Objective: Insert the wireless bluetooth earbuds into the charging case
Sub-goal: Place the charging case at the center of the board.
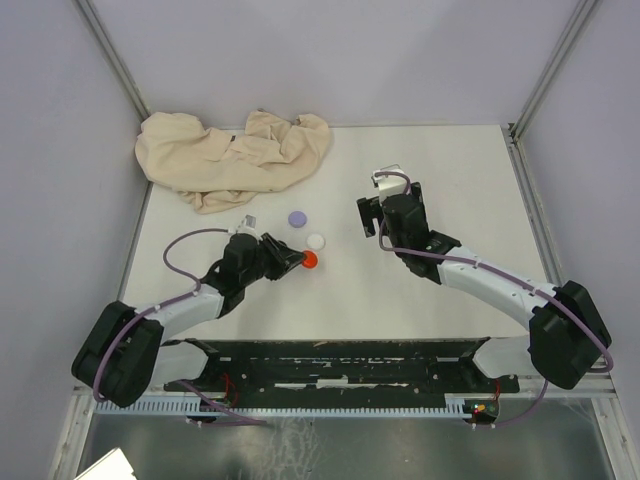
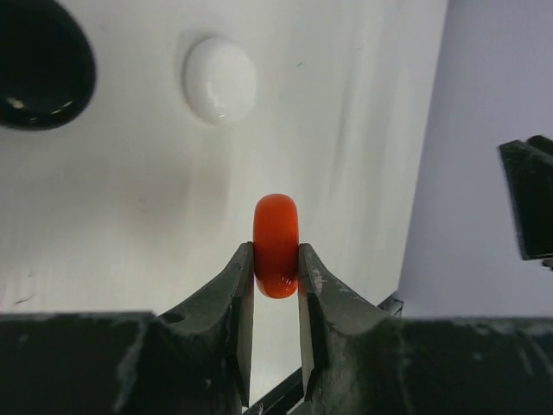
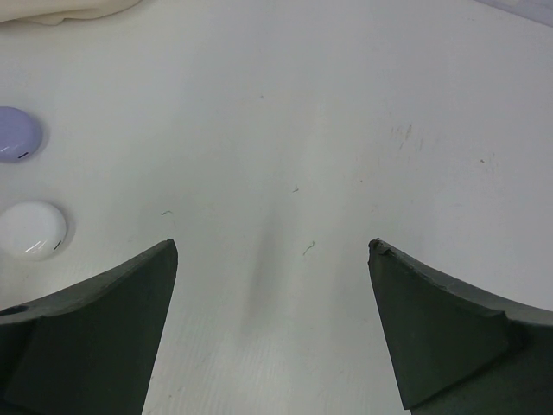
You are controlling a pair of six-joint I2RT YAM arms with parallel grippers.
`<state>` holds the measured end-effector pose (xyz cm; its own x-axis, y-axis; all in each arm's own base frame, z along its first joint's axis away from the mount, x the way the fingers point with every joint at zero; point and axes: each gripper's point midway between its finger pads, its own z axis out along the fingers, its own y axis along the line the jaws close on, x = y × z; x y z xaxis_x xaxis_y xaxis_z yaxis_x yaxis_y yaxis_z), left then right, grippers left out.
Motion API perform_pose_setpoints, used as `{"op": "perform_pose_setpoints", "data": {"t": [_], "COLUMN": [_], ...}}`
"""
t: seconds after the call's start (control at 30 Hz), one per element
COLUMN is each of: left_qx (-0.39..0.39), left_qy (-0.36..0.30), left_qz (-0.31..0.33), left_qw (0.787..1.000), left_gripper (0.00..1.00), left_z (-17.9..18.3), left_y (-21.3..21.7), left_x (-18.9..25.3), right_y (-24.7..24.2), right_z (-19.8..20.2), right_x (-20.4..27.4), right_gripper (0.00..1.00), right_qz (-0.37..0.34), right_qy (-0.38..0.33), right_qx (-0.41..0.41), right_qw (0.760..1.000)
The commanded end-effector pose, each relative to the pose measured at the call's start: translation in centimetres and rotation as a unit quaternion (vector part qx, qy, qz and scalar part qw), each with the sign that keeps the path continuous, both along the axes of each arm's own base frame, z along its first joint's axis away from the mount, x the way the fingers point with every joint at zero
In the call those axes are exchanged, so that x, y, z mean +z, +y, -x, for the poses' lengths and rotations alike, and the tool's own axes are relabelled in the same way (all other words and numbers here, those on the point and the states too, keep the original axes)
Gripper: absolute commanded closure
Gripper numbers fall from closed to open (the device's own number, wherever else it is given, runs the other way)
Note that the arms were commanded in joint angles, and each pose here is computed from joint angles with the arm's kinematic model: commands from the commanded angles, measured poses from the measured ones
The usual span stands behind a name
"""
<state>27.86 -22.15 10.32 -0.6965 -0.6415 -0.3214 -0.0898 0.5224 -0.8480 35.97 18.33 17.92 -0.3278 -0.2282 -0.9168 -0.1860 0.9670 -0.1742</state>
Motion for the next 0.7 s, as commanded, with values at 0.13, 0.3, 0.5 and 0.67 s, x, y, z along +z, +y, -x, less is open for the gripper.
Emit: {"op": "perform_pose_setpoints", "data": {"t": [0.13, 0.3, 0.5, 0.67], "left_qx": [-0.004, -0.006, -0.002, 0.0], "left_qy": [0.006, 0.008, 0.023, 0.035], "left_qz": [-0.083, -0.088, -0.095, -0.103], "left_qw": [0.997, 0.996, 0.995, 0.994], "left_gripper": [0.97, 0.97, 0.97, 0.97], "left_z": [1.2, 0.9, 1.0, 1.1], "left_y": [2.0, 1.9, 2.1, 2.4], "left_x": [-5.1, -6.0, -7.3, -7.9], "right_y": [0.3, 0.3, 0.2, 0.3], "right_z": [-0.3, -0.4, -0.5, -0.6], "right_x": [2.7, 2.6, 2.3, 2.2], "right_gripper": [0.01, 0.01, 0.01, 0.01], "right_qz": [-0.035, -0.037, -0.037, -0.038], "right_qy": [-0.028, -0.026, -0.023, -0.021], "right_qx": [0.003, 0.004, 0.006, 0.009], "right_qw": [0.999, 0.999, 0.999, 0.999]}}
